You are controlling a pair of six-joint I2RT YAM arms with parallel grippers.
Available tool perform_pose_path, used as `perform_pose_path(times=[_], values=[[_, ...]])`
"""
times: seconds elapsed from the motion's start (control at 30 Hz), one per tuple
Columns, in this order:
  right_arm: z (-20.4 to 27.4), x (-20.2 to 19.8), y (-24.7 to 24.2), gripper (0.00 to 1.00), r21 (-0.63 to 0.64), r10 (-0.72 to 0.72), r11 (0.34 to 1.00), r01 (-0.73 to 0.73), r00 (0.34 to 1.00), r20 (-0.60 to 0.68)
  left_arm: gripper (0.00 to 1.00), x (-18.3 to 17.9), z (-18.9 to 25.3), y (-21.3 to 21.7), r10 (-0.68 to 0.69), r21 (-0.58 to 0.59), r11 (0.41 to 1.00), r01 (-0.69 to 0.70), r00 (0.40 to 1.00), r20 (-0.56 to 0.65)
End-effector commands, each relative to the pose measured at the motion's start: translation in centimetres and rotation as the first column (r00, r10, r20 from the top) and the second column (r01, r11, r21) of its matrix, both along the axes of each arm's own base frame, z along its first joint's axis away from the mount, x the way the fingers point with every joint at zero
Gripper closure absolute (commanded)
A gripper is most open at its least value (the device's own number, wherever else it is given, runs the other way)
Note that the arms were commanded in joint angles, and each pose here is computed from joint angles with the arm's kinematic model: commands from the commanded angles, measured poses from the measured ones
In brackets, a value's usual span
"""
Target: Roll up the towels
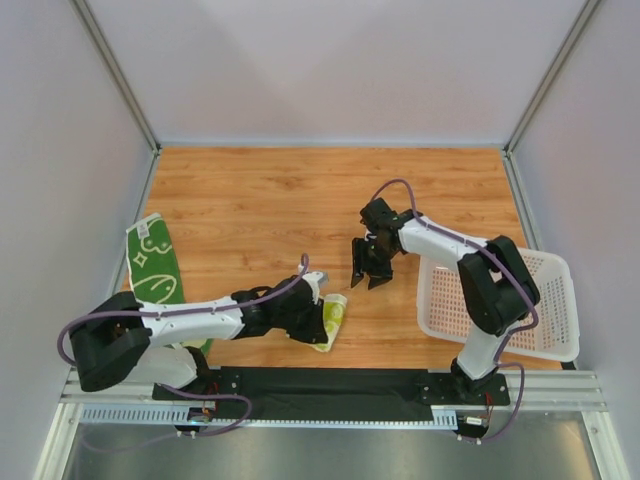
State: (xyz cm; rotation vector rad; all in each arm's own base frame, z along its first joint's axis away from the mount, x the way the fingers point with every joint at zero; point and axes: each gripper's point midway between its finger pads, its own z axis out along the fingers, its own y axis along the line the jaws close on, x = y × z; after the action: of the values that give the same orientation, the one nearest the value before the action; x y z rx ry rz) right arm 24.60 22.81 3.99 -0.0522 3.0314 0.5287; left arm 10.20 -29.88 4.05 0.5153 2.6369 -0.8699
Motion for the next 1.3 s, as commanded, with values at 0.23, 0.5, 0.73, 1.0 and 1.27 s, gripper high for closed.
perform_pose_path(times=[0.23,0.5,0.73,1.0,1.27], values=[[3.8,-3.6,4.2,0.48,0.382,0.088,0.920,-0.083,0.996,0.006,0.98,1.2,1.1,2.6,0.174,-0.273,0.936,-0.221,0.967,-0.185],[4.4,-5.7,7.3,0.34,0.522,0.173,0.835,-0.175,0.983,0.052,0.99,1.5,-0.3,3.9,0.251,-0.291,0.887,-0.360,0.902,-0.350],[2.4,-6.1,9.4,0.34,0.547,0.193,0.817,-0.182,0.980,0.037,1.00,0.9,-2.3,5.2,0.303,-0.235,0.869,-0.436,0.843,-0.444],[-0.3,-6.3,10.7,0.36,0.524,0.224,0.829,-0.193,0.975,0.005,1.00,1.3,-2.7,5.9,0.318,-0.220,0.853,-0.474,0.805,-0.501],[-1.6,-6.4,11.3,0.43,0.530,0.233,0.824,-0.200,0.972,0.004,1.00,1.4,-2.7,5.8,0.302,-0.229,0.847,-0.479,0.789,-0.534]])
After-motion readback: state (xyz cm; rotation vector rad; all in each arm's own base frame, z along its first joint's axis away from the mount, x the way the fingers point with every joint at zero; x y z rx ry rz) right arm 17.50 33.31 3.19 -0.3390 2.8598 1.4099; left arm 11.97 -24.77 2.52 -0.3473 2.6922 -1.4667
